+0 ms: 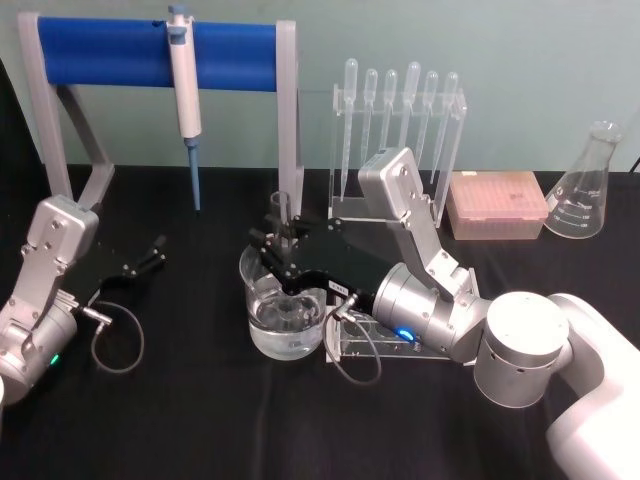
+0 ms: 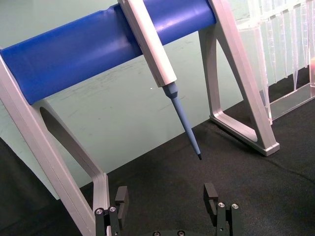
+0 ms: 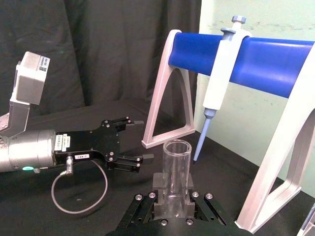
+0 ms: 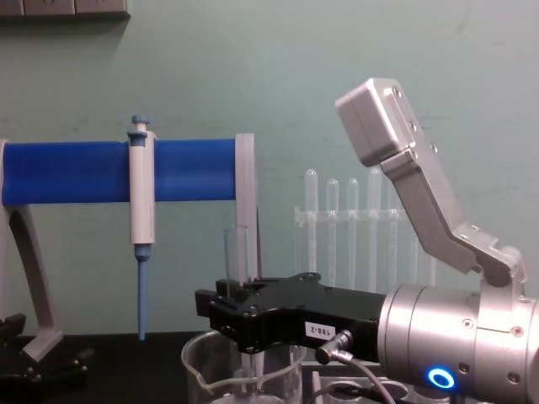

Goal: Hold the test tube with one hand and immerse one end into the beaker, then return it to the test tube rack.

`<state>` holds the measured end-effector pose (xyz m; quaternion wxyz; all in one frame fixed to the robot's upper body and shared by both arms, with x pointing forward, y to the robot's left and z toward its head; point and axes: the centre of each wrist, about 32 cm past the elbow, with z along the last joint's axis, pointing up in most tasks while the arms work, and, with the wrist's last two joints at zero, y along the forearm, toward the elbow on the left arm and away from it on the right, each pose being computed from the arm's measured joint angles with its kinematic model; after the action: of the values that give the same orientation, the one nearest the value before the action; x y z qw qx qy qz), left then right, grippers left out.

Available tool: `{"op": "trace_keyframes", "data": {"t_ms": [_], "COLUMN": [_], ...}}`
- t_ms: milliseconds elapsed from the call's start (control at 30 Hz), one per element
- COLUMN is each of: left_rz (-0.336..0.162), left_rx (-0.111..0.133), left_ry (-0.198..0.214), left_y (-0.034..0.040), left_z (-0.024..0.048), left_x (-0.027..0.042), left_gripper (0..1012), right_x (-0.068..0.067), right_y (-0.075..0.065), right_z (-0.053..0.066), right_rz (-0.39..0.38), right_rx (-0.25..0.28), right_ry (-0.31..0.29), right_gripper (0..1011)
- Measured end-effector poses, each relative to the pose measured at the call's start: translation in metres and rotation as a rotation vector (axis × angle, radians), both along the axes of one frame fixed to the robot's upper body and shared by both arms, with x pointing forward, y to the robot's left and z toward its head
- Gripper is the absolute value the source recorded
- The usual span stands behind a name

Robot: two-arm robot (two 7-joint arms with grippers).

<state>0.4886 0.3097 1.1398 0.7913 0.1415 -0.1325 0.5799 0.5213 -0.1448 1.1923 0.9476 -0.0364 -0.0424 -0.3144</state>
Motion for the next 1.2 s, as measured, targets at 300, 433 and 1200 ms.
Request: {"op": "trace_keyframes", "data": {"t_ms": [300, 433, 1200], "left_rz": [0.000, 0.000, 0.000], "left_rx": [0.000, 0.000, 0.000], "left_ry": [0.000, 0.000, 0.000], "left_y": [0.0000, 0.0000, 0.0000], "left_z": [0.0000, 0.0000, 0.0000], "left_x": [0.0000, 0.0000, 0.0000], "left_gripper": [1000, 1000, 1000], "right_x": [0.0000, 0.0000, 0.0000], "right_y": [0.0000, 0.0000, 0.0000], "right_z": [0.0000, 0.0000, 0.0000], "right_rz": [0.000, 0.000, 0.000], "right_rx": [0.000, 0.000, 0.000], "right_ry": [0.000, 0.000, 0.000], "right_gripper": [233, 233, 233]}}
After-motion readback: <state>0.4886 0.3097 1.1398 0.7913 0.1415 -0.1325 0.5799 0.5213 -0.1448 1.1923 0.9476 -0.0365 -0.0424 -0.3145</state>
